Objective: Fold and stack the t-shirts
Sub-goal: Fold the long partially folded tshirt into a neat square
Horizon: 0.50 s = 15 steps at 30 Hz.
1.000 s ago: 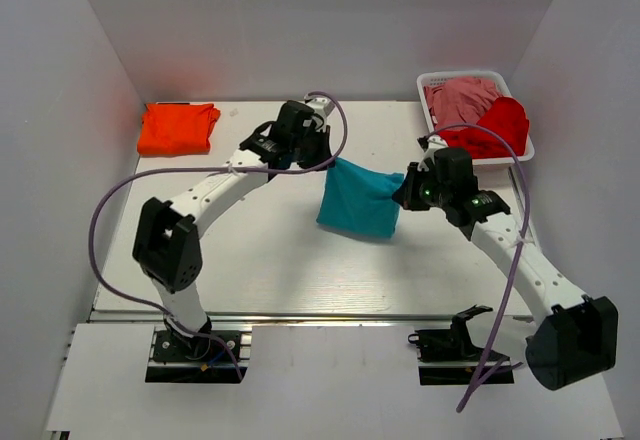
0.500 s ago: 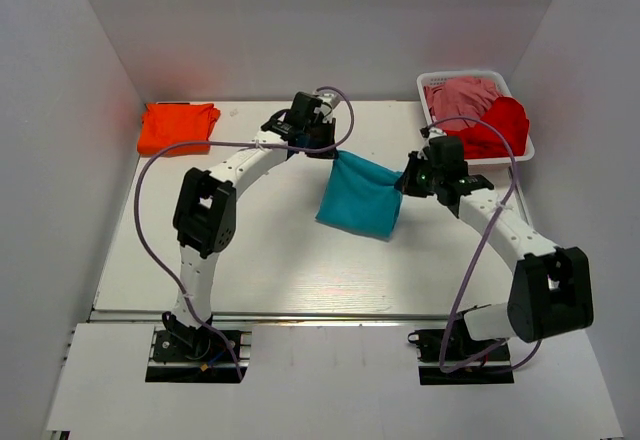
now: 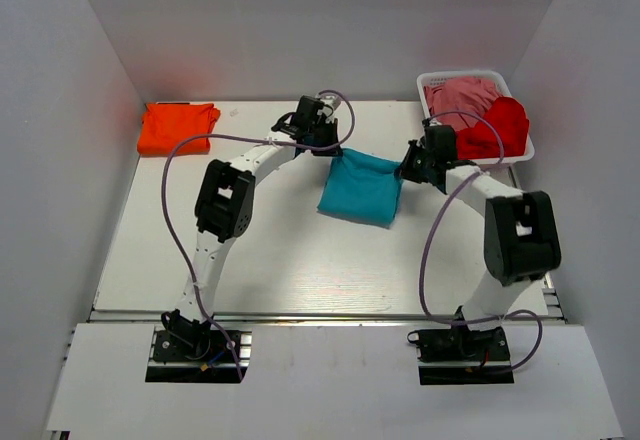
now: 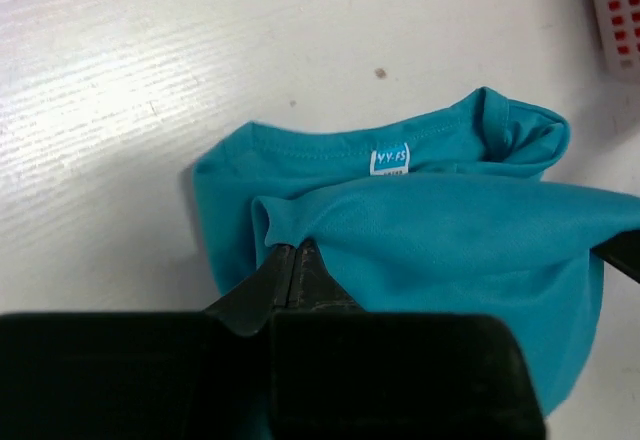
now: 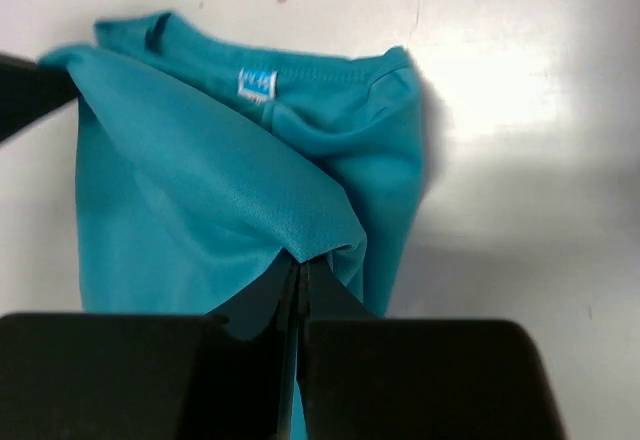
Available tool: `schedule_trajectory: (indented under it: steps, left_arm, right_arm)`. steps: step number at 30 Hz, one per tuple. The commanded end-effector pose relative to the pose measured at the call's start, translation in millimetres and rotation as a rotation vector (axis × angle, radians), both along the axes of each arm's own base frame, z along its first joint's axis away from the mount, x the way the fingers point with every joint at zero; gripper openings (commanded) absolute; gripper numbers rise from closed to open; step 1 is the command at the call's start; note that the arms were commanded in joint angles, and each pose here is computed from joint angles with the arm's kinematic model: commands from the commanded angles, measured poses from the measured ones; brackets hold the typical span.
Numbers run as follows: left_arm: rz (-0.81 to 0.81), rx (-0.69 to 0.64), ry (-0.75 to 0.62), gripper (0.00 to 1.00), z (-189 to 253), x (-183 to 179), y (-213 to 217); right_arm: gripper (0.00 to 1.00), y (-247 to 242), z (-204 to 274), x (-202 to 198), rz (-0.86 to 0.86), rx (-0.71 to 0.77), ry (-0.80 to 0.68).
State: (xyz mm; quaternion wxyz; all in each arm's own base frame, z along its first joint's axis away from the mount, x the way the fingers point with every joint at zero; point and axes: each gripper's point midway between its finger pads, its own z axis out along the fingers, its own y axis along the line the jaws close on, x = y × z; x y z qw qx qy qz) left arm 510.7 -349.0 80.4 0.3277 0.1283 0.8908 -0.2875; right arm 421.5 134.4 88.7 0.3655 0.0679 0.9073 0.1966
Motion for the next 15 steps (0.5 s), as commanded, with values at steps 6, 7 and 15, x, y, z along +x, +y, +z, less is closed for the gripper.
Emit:
schedule_trajectory:
  steps: [6,7,15]
  left_arm:
    - [0.049,-0.105,-0.176,0.53,42,48,-10]
    - [0.049,-0.118,-0.2,0.99,54,52,-12]
    - [0.059,-0.141,-0.278,1.0,112,30,3]
  right_arm:
    - [0.64,11,7,83,-0.011,0.119,-0.105]
    - [0.9,14,18,91,0.006,0.135,-0.131]
    - [0.9,25,74,81,0.131,0.132,-0.205]
